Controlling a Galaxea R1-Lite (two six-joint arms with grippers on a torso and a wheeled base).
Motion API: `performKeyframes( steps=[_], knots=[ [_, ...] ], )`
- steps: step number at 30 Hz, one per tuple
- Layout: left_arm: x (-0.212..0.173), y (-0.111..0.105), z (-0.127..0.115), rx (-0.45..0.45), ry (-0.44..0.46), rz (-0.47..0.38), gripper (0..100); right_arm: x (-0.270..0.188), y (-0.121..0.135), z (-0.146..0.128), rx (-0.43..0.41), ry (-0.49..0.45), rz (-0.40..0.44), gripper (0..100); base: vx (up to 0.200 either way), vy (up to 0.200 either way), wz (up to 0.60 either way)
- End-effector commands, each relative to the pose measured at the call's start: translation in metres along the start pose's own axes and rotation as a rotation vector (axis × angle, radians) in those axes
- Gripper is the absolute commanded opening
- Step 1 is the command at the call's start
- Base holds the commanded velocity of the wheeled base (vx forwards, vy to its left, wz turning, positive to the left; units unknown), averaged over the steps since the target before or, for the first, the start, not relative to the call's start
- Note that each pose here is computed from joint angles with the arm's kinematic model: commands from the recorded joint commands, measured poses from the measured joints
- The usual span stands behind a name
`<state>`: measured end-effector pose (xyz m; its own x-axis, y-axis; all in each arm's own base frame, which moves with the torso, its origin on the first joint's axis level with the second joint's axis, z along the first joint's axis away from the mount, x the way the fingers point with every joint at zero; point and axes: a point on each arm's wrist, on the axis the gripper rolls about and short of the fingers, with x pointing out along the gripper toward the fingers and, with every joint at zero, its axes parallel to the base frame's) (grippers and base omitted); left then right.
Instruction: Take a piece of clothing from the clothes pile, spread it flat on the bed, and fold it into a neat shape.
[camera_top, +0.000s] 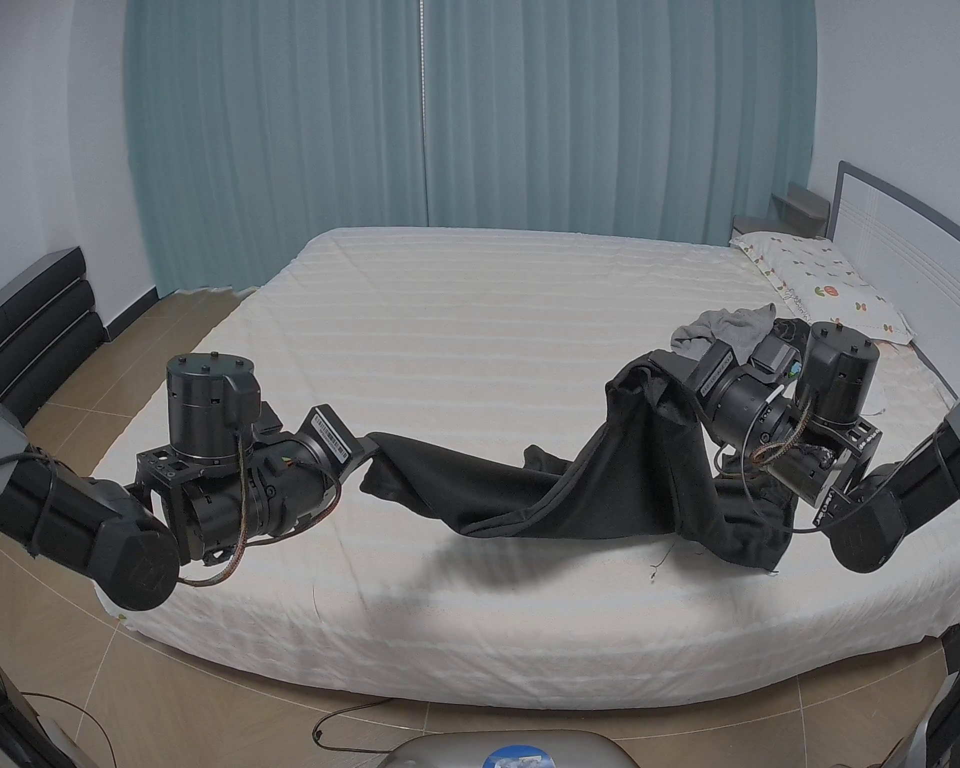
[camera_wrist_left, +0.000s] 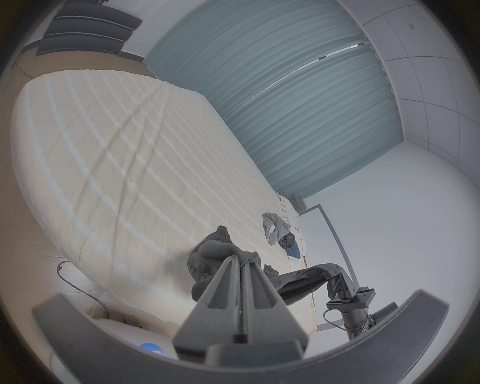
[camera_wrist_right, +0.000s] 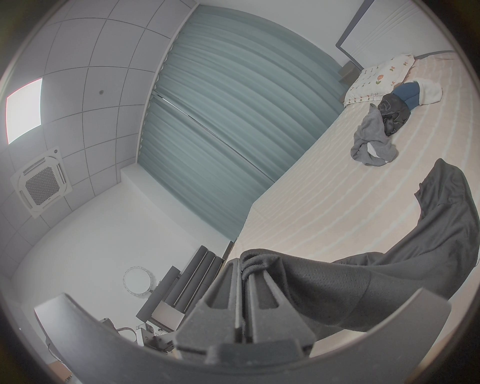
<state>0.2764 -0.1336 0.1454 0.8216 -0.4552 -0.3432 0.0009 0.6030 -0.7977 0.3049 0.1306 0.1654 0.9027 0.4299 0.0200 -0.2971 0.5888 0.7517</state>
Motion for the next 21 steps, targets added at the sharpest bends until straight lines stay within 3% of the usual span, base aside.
performKeyframes(
  steps=[1, 3, 12, 21],
  knots=[
    [-0.001, 0.0, -0.004, 0.004, 0.017, 0.01, 0, -0.012, -0.002, 0.003, 0.0, -0.005, -0.015, 0, 0.0, 0.0, 0.0],
    [-0.001, 0.001, -0.008, 0.007, 0.031, 0.014, 0, -0.017, -0.003, 0.003, 0.0, -0.001, -0.024, 0, 0.0, 0.0, 0.0],
    [-0.019, -0.006, -0.016, 0.021, 0.053, -0.001, 0, -0.049, 0.004, 0.007, -0.002, -0.013, -0.024, 0, -0.2, 0.0, 0.0],
    [-0.063, -0.031, -0.013, 0.065, -0.007, -0.037, 0, -0.113, 0.035, 0.03, -0.031, -0.106, 0.073, 0, -0.2, 0.0, 0.0]
  ],
)
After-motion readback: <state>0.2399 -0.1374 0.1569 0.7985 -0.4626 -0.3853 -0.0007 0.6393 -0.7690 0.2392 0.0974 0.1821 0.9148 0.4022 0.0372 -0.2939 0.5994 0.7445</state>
